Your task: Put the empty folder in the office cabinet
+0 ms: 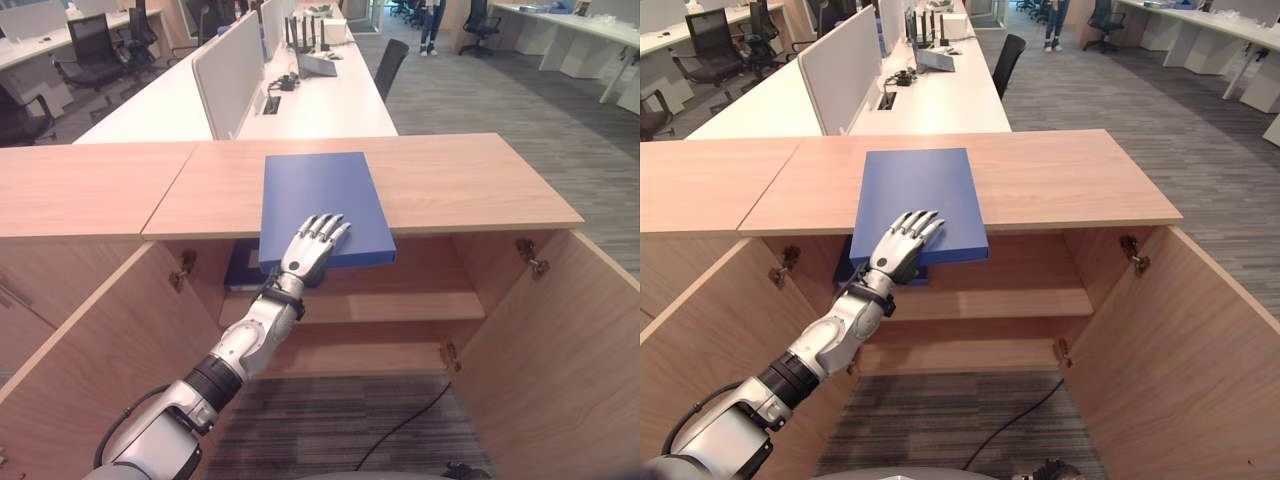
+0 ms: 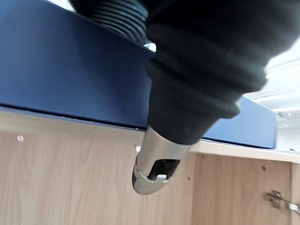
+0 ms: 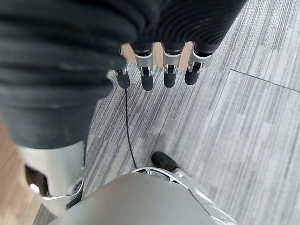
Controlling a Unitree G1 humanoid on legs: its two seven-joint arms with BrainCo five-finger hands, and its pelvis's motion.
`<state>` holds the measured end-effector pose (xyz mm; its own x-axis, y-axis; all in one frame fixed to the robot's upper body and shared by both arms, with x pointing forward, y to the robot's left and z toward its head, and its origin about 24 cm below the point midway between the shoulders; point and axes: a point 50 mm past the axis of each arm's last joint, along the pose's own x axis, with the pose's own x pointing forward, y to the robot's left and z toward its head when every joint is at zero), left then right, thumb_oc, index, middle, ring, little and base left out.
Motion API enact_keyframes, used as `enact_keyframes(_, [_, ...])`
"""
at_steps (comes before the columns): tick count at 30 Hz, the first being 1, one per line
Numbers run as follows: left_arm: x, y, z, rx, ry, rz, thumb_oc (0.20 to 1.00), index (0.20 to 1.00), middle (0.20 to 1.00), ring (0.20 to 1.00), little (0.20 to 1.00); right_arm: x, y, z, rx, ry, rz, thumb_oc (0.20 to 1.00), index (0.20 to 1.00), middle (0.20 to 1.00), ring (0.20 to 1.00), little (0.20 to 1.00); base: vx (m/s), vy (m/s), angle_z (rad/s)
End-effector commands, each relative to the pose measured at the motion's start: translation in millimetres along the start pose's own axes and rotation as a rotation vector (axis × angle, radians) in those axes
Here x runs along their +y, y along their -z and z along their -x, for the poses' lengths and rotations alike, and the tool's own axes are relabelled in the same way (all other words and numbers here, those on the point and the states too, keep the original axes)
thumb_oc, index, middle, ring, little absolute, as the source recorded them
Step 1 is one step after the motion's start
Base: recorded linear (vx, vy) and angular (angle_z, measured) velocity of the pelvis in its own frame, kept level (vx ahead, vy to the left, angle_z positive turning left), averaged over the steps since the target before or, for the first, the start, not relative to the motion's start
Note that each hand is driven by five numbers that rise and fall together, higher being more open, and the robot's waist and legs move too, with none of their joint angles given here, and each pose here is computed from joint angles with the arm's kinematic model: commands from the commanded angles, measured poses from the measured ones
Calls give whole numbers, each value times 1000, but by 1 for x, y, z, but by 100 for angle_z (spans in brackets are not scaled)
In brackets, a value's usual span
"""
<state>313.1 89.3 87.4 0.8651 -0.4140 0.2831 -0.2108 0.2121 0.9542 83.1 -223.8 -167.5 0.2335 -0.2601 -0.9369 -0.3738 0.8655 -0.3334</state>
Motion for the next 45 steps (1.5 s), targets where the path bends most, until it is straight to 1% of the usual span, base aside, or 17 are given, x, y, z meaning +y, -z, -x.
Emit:
enact_keyframes(1, [56, 7, -44, -14, -248, -115, 1000, 1000, 1000, 1000, 1000, 4, -12, 0, 4, 5, 67, 1000, 1000, 1000, 1000, 1000, 0, 0, 0])
enact_keyframes(5, [64, 7, -49, -13, -280, -144, 1000, 1000, 1000, 1000, 1000, 3, -10, 0, 8, 8, 75, 1000, 1000, 1000, 1000, 1000, 0, 0, 0])
enact_keyframes(9, [61, 7, -55, -4, -258, -190, 1000, 1000, 1000, 1000, 1000, 1, -12, 0, 2, 14, 79, 1000, 1000, 1000, 1000, 1000, 0, 0, 0])
enact_keyframes(13, [42, 11, -60, 21, -165, -257, 1000, 1000, 1000, 1000, 1000, 0, -14, 0, -3, 18, 82, 1000, 1000, 1000, 1000, 1000, -1, -1, -1])
enact_keyframes(14, [42, 10, -60, 21, -165, -257, 1000, 1000, 1000, 1000, 1000, 0, -14, 0, -3, 18, 81, 1000, 1000, 1000, 1000, 1000, -7, -5, -5])
enact_keyframes(15, [34, 14, -59, 39, -124, -276, 1000, 1000, 1000, 1000, 1000, 0, -14, 0, -6, 18, 80, 1000, 1000, 1000, 1000, 1000, -4, -1, -6])
enact_keyframes(20, [13, 24, -54, 89, -27, -328, 1000, 1000, 1000, 1000, 1000, 2, -11, 0, 2, 13, 81, 1000, 1000, 1000, 1000, 1000, -2, 0, -5])
enact_keyframes(21, [12, 24, -54, 89, -27, -328, 956, 956, 956, 956, 956, 2, -11, 0, 2, 13, 80, 1000, 1000, 1000, 1000, 1000, 0, 0, 0])
enact_keyframes(23, [-2, 31, -50, 125, 33, -359, 200, 200, 200, 200, 200, 2, -6, 0, 17, 12, 85, 1000, 1000, 1000, 1000, 1000, 0, 0, 0])
enact_keyframes(26, [-9, 37, -46, 162, 61, -364, 200, 200, 200, 200, 200, 3, -2, 0, 26, 11, 90, 1000, 1000, 1000, 1000, 1000, -1, 10, -4])
enact_keyframes(31, [-5, 50, -47, 211, 54, -392, 200, 200, 200, 200, 200, 3, 6, 0, 44, 11, 99, 1000, 1000, 1000, 1000, 1000, 3, 7, -2])
enact_keyframes(34, [16, 61, -55, 246, -23, -409, 200, 200, 200, 200, 200, 1, 10, 1, 57, 14, 110, 1000, 1000, 1000, 1000, 1000, -2, 10, -6])
enact_keyframes(38, [25, 64, -57, 258, -60, -391, 200, 200, 200, 200, 200, 0, 7, 0, 46, 17, 115, 1000, 1000, 1000, 1000, 1000, 0, 1, -1])
enact_keyframes(41, [32, 61, -59, 251, -108, -336, 200, 200, 200, 200, 200, -1, 6, 0, 44, 22, 122, 1000, 1000, 1000, 1000, 1000, 0, 0, 0])
enact_keyframes(42, [41, 50, -58, 211, -180, -238, 200, 200, 200, 200, 200, -3, 5, 0, 41, 30, 113, 1000, 1000, 1000, 1000, 1000, 0, 0, 0])
enact_keyframes(44, [42, 51, -57, 213, -177, -238, 200, 200, 200, 200, 200, -2, 6, 0, 42, 29, 116, 1000, 1000, 1000, 1000, 1000, 0, 0, 0])
enact_keyframes(45, [43, 37, -48, 155, -222, -115, 200, 200, 200, 200, 200, -4, 4, 0, 39, 35, 85, 1000, 1000, 1000, 1000, 1000, -8, -11, 3])
